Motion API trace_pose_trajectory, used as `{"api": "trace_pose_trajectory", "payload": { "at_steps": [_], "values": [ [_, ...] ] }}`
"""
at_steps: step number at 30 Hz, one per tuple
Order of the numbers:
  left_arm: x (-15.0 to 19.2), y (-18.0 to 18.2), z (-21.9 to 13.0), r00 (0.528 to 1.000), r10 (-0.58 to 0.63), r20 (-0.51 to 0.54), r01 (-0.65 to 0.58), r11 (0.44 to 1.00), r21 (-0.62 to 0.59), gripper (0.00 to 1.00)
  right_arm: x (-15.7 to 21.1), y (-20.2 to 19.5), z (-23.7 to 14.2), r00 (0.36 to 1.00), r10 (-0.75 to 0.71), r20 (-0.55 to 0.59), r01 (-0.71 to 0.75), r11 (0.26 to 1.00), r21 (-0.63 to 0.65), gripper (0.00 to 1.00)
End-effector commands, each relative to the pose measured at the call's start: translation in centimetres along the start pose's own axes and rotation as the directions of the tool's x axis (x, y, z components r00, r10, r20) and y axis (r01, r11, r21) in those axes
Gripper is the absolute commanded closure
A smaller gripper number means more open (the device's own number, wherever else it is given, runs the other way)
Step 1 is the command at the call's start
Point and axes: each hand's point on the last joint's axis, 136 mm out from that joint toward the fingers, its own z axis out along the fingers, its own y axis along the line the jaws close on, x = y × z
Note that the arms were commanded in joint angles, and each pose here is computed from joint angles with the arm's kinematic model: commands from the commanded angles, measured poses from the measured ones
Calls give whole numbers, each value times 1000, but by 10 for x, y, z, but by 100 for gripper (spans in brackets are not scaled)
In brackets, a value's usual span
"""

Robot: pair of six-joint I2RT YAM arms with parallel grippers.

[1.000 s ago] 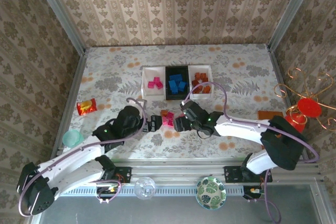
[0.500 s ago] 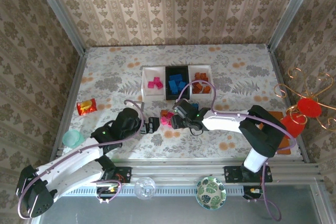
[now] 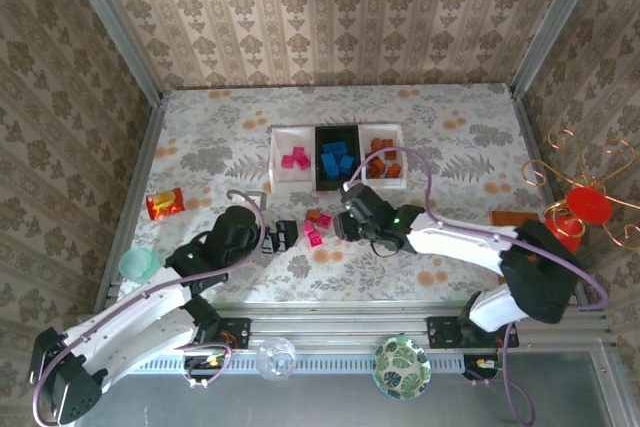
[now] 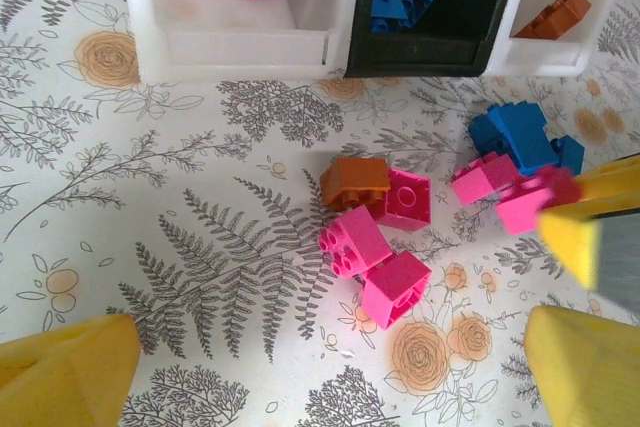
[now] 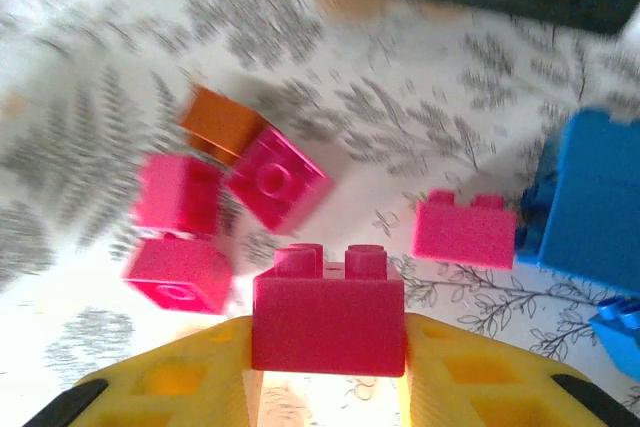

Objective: Sort the legos into containers by color
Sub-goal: Pick up the lego from the bottom-center of the table, then place the lego in the container.

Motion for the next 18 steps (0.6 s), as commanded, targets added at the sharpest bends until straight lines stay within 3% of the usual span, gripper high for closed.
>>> {"api": "trace_pose_trajectory", "payload": {
  "at_steps": [1, 4, 9, 18],
  "values": [
    [6, 14, -2, 1000, -28, 0, 28, 999, -44, 0, -34, 25, -24, 997, -44, 63, 49, 996, -69, 62],
    [7, 17, -6, 999, -35, 15, 35, 998, -43, 0, -69, 43, -19, 992, -71, 100, 78, 994, -71, 62],
    [14, 21, -12, 999, -44, 0, 44, 998, -43, 0, -123, 56, 28, 991, -41, 128, 49, 997, -60, 61],
    [24, 23, -15, 998, -56, -26, 56, 998, -32, 0, -175, 59, 104, 994, 13, 112, -8, 999, -43, 58]
  ]
}}
